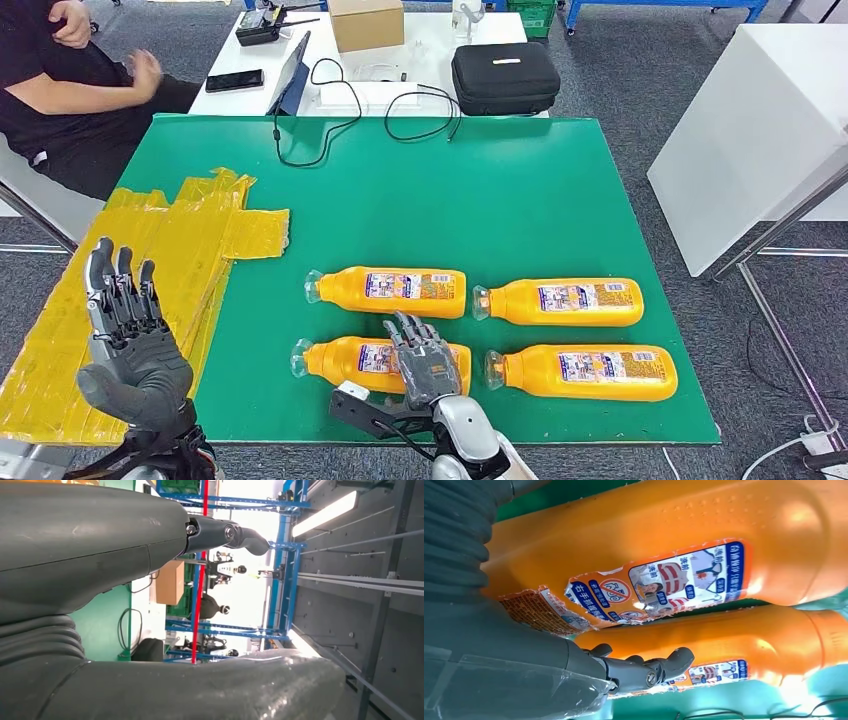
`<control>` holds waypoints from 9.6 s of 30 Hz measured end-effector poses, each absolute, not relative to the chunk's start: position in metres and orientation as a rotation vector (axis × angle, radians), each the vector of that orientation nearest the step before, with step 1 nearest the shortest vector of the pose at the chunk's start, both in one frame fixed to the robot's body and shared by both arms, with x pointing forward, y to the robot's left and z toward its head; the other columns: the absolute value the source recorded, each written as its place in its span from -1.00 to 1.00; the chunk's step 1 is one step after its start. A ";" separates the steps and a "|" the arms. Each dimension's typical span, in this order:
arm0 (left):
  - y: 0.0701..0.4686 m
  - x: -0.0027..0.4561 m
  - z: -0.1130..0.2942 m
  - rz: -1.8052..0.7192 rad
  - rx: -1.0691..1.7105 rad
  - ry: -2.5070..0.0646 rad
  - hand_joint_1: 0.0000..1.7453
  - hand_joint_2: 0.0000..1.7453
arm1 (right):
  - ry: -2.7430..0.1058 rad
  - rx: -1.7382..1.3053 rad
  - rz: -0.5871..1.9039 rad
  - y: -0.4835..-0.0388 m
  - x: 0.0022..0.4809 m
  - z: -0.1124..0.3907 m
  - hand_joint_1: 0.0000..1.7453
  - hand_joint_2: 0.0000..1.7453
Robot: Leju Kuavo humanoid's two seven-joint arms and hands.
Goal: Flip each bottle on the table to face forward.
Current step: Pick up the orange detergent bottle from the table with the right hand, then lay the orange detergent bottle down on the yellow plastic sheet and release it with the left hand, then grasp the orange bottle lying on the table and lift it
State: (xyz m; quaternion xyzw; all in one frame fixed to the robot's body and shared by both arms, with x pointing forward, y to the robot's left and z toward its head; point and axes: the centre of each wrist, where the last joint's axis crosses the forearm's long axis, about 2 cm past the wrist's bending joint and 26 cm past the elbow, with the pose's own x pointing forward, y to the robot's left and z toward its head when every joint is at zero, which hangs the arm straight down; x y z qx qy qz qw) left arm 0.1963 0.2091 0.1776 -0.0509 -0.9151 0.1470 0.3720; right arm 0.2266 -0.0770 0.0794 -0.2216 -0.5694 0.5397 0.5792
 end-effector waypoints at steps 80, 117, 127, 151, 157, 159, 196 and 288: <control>0.176 0.209 0.131 0.630 -0.761 -1.863 -1.00 1.00 | -2.001 0.089 0.448 -0.101 0.211 0.158 1.00 1.00; 0.165 0.209 0.120 0.627 -0.913 -1.784 -1.00 1.00 | -1.881 0.115 0.864 -0.032 0.240 0.154 1.00 1.00; 0.175 0.198 0.112 0.678 -0.877 -1.781 -1.00 1.00 | -1.823 0.183 1.048 0.000 0.230 0.154 1.00 1.00; 0.189 0.189 0.104 0.712 -0.801 -1.801 1.00 1.00 | -1.810 0.245 1.156 0.024 0.227 0.159 1.00 1.00; 0.191 0.189 0.103 0.721 -0.795 -1.805 1.00 1.00 | -1.806 0.244 1.162 0.026 0.227 0.158 0.14 1.00; 0.191 0.189 0.103 0.725 -0.791 -1.806 1.00 1.00 | -1.808 0.239 1.165 0.026 0.227 0.158 -0.86 1.00; 0.284 0.289 0.116 -0.411 1.375 -1.751 1.00 1.00 | -1.958 -0.066 0.786 -0.095 0.269 0.168 -1.00 -1.00; 0.290 0.282 0.129 -0.202 0.588 -1.974 -1.00 -1.00 | -1.050 -0.699 1.524 -0.117 0.353 0.090 1.00 1.00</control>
